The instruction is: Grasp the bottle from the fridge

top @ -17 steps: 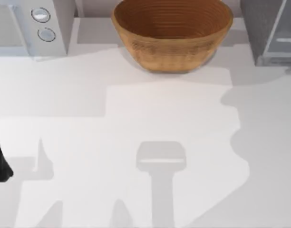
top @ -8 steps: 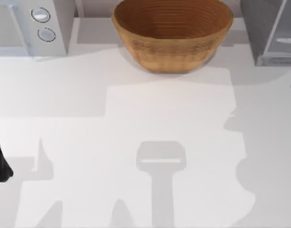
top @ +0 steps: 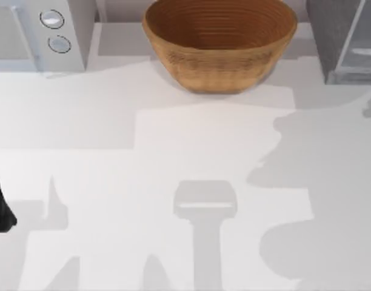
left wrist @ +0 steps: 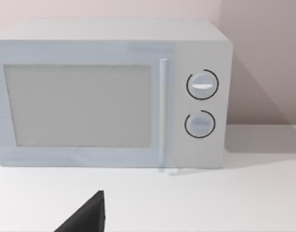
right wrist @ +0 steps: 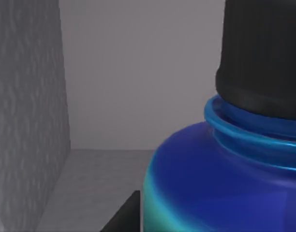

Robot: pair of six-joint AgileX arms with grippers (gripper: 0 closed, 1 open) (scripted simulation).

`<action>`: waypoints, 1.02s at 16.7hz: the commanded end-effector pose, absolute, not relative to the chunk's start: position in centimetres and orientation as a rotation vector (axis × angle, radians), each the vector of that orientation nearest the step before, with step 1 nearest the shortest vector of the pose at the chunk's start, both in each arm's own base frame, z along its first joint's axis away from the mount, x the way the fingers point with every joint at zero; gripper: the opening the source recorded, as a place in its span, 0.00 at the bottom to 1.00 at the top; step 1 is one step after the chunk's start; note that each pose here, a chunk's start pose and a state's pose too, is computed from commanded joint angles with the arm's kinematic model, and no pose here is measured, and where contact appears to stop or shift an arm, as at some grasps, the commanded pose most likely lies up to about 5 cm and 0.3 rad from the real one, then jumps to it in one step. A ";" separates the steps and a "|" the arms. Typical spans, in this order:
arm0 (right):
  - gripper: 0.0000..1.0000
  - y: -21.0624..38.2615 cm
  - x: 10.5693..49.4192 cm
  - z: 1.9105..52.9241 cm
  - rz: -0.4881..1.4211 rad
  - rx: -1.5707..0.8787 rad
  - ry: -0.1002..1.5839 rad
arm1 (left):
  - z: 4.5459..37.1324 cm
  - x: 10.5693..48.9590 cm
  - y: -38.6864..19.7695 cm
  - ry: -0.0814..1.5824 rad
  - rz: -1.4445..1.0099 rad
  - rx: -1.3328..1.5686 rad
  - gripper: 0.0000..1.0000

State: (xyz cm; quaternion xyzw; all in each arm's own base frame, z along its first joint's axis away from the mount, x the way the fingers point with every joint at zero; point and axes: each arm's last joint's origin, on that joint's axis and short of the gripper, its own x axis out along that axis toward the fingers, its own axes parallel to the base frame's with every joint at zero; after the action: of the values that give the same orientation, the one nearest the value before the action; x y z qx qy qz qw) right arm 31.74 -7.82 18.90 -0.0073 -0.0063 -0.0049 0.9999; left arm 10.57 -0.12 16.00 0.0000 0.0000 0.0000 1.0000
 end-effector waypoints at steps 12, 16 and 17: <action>0.00 -1.0 13.2 20.9 -0.010 -0.005 -0.054 | 16.0 10.6 -0.1 0.000 0.000 0.000 1.00; 0.00 -0.3 11.1 17.5 -0.004 0.001 -0.017 | 16.0 10.6 -0.1 0.000 0.000 0.000 1.00; 0.00 -0.3 10.9 16.9 -0.003 0.001 -0.010 | 16.0 10.6 -0.1 0.000 0.000 0.000 1.00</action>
State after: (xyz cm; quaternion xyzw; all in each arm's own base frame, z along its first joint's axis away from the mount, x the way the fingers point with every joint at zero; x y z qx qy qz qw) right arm 10.85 -0.26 16.91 0.0007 -0.0048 -0.0013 1.0000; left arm 10.57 -0.12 16.00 0.0000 0.0000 0.0000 1.0000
